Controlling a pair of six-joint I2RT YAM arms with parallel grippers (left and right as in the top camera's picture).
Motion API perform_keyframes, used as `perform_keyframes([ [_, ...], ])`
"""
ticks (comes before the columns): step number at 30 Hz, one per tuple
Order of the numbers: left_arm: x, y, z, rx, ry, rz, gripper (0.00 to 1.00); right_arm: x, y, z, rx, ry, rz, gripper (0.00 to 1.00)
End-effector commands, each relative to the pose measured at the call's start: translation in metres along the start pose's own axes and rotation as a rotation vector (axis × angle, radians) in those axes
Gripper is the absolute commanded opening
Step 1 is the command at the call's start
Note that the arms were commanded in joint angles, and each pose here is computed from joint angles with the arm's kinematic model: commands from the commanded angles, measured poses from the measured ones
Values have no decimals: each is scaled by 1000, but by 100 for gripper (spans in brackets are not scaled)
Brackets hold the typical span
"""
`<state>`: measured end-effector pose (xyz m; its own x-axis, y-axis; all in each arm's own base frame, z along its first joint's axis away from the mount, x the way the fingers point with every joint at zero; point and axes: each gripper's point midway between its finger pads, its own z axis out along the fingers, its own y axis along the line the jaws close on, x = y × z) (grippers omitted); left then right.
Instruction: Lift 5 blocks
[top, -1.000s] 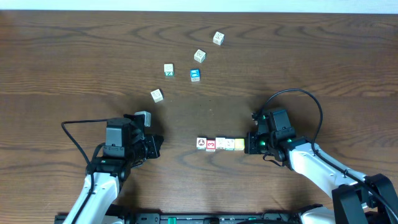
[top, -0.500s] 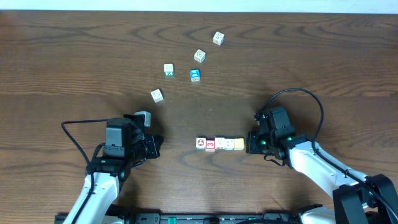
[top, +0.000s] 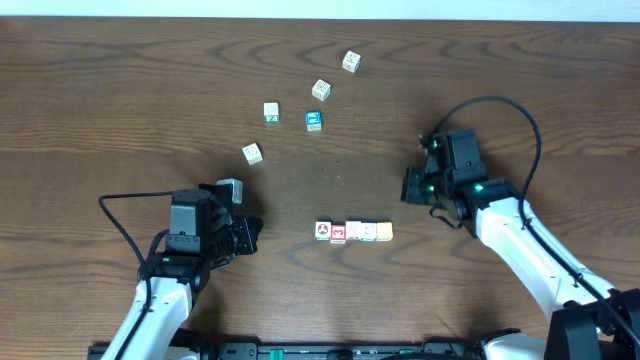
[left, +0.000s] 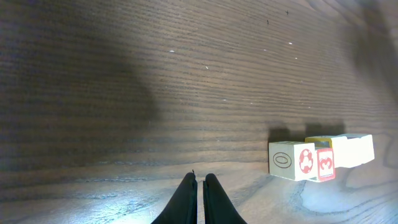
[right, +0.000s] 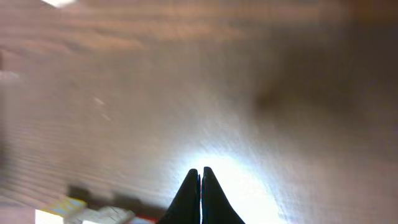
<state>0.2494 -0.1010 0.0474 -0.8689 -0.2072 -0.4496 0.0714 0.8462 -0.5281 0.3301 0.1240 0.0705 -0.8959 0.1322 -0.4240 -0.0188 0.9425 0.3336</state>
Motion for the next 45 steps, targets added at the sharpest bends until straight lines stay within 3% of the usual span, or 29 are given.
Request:
perform_keyframes([
  [1,-2,0,0,-3,-5,2,7,-4,9,7,-30,5,-32,1],
  [15,-3,3,0,-25,-12,1,7,1,59,63,-118,77,-123,1],
  [21,-3,4,0,-27,-12,1,7,23,77,78,-126,138,-147,1],
  [45,-1,4,0,-29,-6,-2,7,72,83,75,-84,293,-175,1],
])
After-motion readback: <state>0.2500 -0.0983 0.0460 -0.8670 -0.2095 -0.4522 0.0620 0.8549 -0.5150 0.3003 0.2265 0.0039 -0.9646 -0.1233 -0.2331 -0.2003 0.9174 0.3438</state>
